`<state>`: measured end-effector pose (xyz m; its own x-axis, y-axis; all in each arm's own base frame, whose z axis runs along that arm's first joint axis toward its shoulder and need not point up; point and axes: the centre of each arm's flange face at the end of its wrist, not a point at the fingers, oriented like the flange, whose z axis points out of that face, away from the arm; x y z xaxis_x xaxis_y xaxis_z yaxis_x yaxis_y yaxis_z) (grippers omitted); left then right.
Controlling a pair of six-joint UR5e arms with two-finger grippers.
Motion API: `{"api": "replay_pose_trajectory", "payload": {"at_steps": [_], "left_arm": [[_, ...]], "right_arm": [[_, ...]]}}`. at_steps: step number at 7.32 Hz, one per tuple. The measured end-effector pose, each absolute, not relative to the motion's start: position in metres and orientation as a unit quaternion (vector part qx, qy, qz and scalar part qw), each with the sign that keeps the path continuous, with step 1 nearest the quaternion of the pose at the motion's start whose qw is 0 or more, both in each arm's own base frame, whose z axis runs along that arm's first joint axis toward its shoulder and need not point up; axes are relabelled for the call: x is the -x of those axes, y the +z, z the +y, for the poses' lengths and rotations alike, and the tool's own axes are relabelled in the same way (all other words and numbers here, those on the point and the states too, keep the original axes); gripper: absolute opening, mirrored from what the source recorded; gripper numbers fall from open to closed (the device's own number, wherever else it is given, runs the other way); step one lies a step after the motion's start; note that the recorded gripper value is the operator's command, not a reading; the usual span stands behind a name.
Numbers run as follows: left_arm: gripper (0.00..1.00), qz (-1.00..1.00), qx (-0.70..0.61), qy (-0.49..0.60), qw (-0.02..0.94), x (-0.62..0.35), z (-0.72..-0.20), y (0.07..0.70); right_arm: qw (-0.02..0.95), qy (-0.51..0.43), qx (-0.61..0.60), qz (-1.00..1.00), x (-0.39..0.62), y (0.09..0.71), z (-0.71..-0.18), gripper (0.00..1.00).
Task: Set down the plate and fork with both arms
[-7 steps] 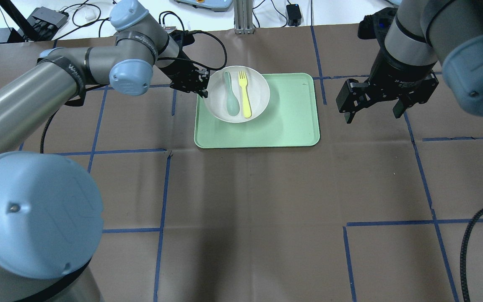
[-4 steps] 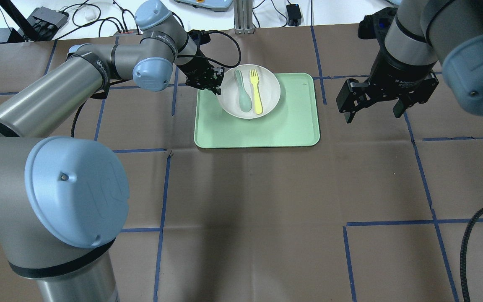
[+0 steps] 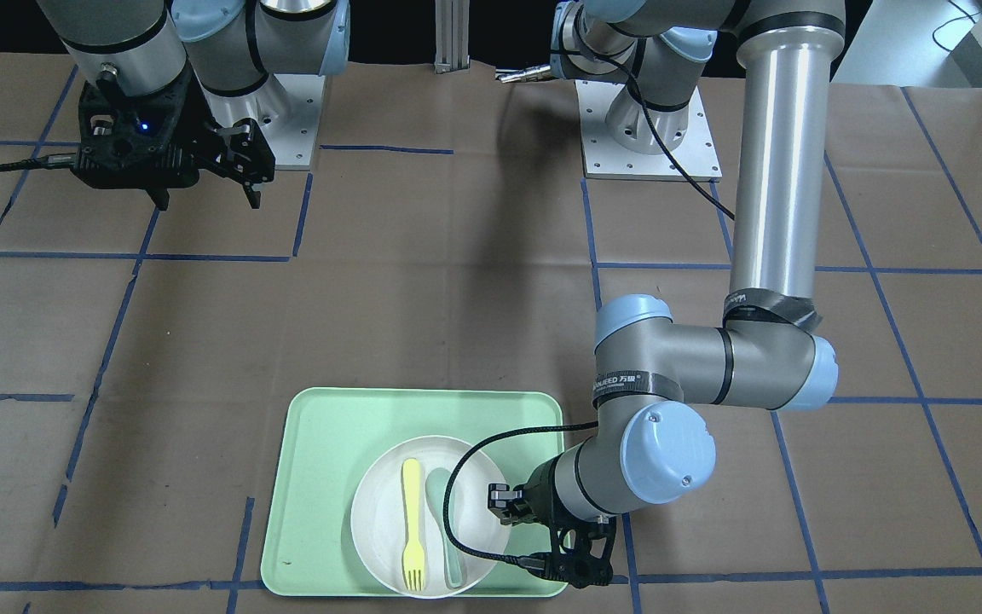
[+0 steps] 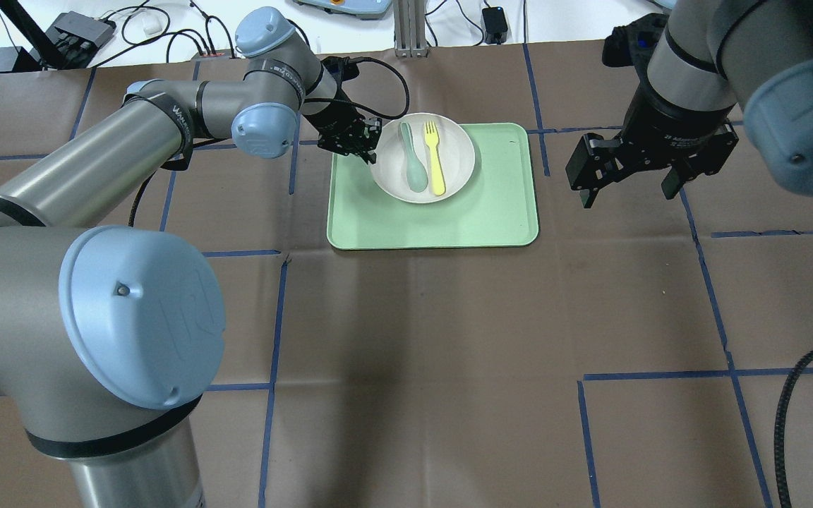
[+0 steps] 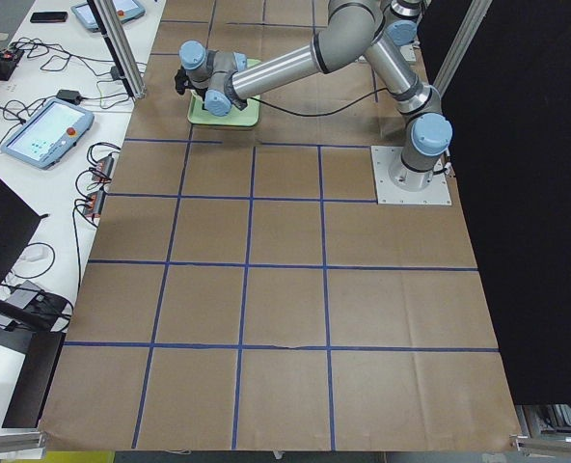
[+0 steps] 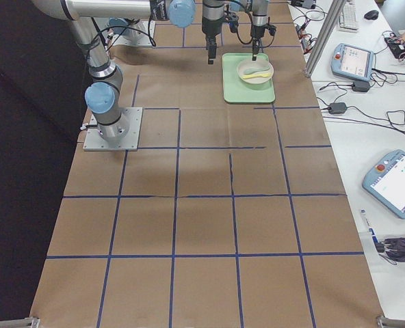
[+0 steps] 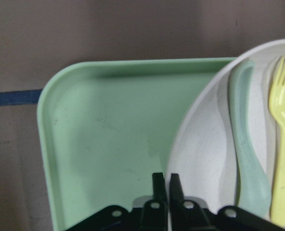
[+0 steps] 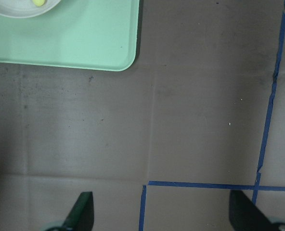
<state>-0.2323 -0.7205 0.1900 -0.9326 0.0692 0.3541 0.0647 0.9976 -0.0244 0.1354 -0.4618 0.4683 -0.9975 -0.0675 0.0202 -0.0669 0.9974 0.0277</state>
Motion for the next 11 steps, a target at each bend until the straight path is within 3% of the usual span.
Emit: {"api": "replay_pose_trajectory", "payload": {"at_steps": [2, 3, 4, 5, 8, 11], "left_arm": [[0.18, -0.983, 0.033, 0.000, 0.181, 0.233, -0.712, 0.190], [0.33, -0.983, 0.032, -0.006, 0.180, 0.233, -0.706, 0.188], [0.78, -0.983, 0.031, -0.009, 0.180, 0.233, -0.702, 0.185], [0.99, -0.983, 0.030, -0.012, 0.180, 0.232, -0.700, 0.184], [0.99, -0.984, 0.025, 0.003, 0.175, 0.226, -0.682, 0.237], [0.99, -0.996, 0.010, -0.010, 0.092, 0.188, -0.604, 0.351]], "right_arm": [[0.011, -0.014, -0.033, -0.999, -0.135, 0.468, -0.462, 1.00], [0.011, -0.014, -0.033, -0.999, -0.135, 0.468, -0.462, 1.00], [0.010, -0.014, -0.033, -0.999, -0.135, 0.468, -0.462, 1.00], [0.010, -0.014, -0.033, -0.999, -0.135, 0.468, -0.462, 1.00], [0.009, -0.013, -0.031, -0.999, -0.135, 0.469, -0.462, 1.00], [0.006, -0.010, -0.029, -1.000, -0.135, 0.471, -0.463, 1.00]]}}
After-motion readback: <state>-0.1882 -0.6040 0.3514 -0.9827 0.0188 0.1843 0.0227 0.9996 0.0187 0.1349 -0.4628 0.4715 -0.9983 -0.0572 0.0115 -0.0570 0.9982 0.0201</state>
